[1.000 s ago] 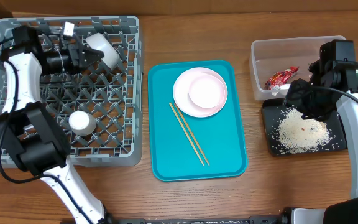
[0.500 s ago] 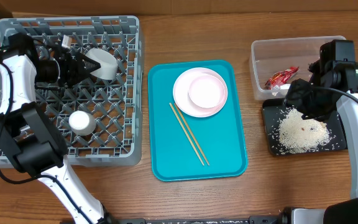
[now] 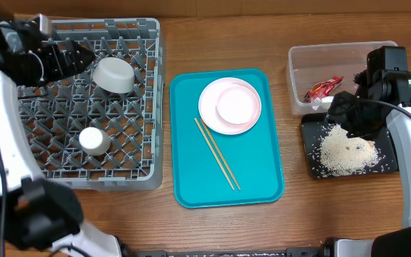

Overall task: Sort waste into correct bins and load items into the dishwasher
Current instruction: 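Move the left gripper back over the tray to the chopsticks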

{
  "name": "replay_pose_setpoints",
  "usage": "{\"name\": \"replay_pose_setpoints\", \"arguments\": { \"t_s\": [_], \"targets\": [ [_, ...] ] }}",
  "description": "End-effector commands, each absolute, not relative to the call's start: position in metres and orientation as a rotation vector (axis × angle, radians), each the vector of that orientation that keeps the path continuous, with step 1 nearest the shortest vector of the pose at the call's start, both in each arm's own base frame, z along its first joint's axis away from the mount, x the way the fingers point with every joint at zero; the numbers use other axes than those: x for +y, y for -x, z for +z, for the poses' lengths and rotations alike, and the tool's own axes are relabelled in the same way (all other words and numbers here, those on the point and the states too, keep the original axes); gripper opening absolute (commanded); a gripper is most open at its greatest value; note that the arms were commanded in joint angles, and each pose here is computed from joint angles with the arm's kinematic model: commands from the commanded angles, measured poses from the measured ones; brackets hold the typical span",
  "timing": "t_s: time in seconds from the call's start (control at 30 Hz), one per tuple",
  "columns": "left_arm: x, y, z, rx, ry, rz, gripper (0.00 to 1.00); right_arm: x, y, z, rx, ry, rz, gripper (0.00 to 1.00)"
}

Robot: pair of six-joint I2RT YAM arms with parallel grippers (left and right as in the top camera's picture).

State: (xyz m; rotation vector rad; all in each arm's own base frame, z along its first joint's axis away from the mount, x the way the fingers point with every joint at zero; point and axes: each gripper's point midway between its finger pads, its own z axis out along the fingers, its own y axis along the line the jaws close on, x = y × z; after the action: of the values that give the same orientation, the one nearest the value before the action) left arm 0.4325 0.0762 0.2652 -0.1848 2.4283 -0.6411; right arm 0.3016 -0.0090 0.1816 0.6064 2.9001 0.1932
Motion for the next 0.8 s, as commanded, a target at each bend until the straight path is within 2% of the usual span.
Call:
{"name": "replay_pose_setpoints", "arguments": {
  "t_s": [0.0,0.17,0.27,0.47,0.77],
  "targets": [
    [0.058,-0.414,0.292,2.449,0.212,-0.52,1.0,-0.02,-0.299,0.186,2.89,-0.611,0.109,0.61],
    [0.01,-0.379,0.276,2.659,0.254,-0.38,1.0,-0.028,-0.295,0.185,2.897,-0.62,0.034,0.64],
    [-0.025,-0.362,0.263,2.765,0.294,-0.415,1.0,-0.028,-0.295,0.185,2.897,-0.619,0.033,0.67],
    [-0.092,-0.332,0.234,2.915,0.567,-0.499,1.0,-0.028,-0.295,0.185,2.897,-0.619,0.033,0.7],
    [-0.161,-0.302,0.165,3.015,0.78,-0.41,1.0,-0.028,-0.296,0.185,2.896,-0.618,0.033,0.71]
  ]
}}
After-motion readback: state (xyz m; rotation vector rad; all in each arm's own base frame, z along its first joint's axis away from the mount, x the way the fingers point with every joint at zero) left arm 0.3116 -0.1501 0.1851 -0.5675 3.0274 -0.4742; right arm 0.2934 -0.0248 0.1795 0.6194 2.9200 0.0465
